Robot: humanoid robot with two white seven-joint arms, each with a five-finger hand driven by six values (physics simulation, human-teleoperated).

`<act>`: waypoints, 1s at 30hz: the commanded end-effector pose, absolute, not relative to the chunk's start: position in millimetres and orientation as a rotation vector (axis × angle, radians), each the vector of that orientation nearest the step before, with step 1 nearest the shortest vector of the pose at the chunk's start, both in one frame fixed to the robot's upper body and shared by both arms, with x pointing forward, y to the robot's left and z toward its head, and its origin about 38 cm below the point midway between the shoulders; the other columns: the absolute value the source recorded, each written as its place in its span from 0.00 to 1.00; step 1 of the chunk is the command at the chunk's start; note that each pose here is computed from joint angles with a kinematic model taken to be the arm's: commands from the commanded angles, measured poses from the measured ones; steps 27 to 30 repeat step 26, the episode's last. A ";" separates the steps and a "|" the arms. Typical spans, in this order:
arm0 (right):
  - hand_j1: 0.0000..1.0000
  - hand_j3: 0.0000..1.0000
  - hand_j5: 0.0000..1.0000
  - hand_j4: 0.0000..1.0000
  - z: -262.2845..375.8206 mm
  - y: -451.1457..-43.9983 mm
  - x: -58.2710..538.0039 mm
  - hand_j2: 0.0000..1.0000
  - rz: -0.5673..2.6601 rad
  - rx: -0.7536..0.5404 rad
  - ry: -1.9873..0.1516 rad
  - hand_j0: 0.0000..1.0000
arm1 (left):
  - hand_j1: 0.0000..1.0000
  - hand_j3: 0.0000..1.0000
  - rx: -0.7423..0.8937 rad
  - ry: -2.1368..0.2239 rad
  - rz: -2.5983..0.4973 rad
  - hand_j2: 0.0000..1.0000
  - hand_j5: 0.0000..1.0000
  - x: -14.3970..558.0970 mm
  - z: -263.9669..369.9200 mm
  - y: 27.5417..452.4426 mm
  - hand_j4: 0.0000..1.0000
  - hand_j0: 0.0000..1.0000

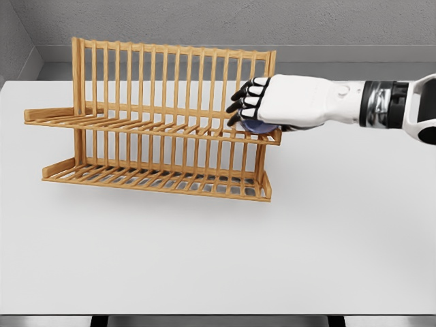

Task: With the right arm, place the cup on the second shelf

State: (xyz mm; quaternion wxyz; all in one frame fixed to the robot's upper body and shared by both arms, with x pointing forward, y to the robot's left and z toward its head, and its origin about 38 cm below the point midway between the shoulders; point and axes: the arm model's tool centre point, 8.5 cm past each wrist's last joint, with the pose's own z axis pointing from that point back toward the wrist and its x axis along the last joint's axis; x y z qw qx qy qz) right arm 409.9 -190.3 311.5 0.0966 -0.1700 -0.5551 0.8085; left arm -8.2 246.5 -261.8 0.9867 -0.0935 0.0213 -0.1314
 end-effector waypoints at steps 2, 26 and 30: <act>1.00 1.00 1.00 1.00 312.1 -190.4 409.5 1.00 2.392 -0.500 -1.647 1.00 | 1.00 1.00 -0.188 0.043 -0.265 1.00 1.00 -8.3 -261.8 246.5 1.00 1.00; 1.00 1.00 1.00 1.00 286.4 -356.6 390.5 1.00 1.932 -0.682 -1.559 1.00 | 1.00 1.00 -0.188 0.043 -0.264 1.00 1.00 -8.3 -261.8 246.5 1.00 1.00; 1.00 1.00 1.00 1.00 286.4 -356.6 390.5 1.00 1.932 -0.682 -1.559 1.00 | 1.00 1.00 -0.188 0.043 -0.264 1.00 1.00 -8.3 -261.8 246.5 1.00 1.00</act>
